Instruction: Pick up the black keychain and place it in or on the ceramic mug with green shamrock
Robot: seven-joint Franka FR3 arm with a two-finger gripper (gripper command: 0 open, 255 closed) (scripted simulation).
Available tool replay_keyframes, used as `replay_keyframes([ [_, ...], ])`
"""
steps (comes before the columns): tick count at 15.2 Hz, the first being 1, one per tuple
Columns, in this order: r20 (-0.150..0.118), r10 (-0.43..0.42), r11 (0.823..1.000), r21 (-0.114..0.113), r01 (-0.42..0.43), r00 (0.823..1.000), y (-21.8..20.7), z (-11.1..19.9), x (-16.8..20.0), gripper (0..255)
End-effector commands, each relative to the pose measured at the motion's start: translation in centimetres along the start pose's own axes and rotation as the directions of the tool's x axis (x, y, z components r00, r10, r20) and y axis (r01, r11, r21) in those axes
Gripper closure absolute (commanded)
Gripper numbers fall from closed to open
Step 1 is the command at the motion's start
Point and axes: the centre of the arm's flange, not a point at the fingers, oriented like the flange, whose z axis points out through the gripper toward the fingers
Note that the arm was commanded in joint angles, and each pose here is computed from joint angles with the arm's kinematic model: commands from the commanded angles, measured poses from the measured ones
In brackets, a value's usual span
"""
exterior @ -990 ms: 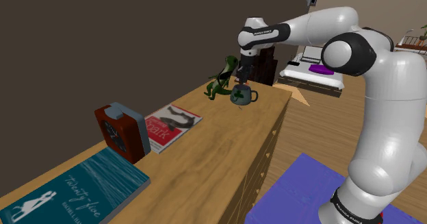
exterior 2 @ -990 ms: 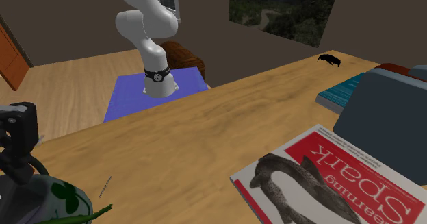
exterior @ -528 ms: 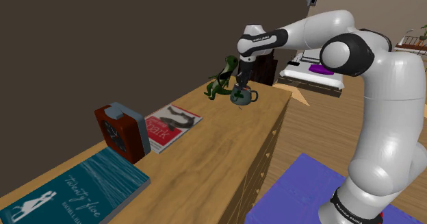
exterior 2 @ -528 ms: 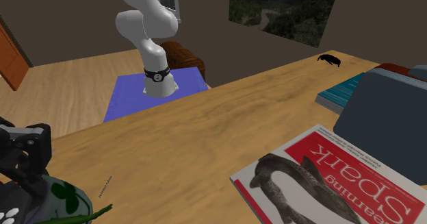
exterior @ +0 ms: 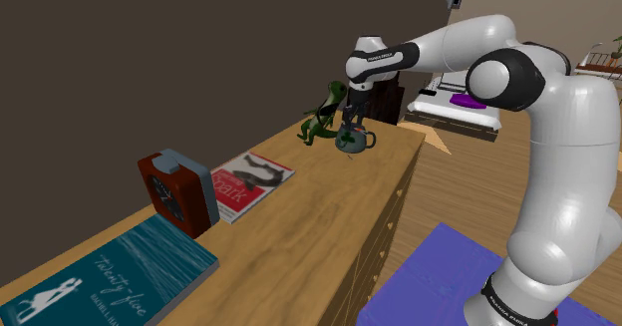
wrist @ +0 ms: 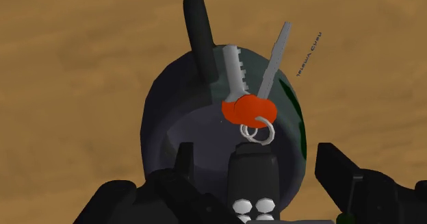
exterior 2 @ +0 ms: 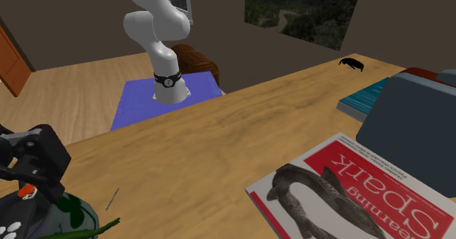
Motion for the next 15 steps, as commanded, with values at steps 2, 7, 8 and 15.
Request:
replay_keyframes([
  [2,0.0,0.0,1.0,0.0,0.0,1.0,0.0,0.0,0.0,0],
  [7,0.0,0.0,1.0,0.0,0.0,1.0,0.0,-3.9,0.0,0],
  [8,0.0,0.0,1.0,0.0,0.0,1.0,0.0,-5.0,0.0,0],
  [15,0.0,0.0,1.0,0.0,0.0,1.0,0.0,-5.0,0.0,0],
])
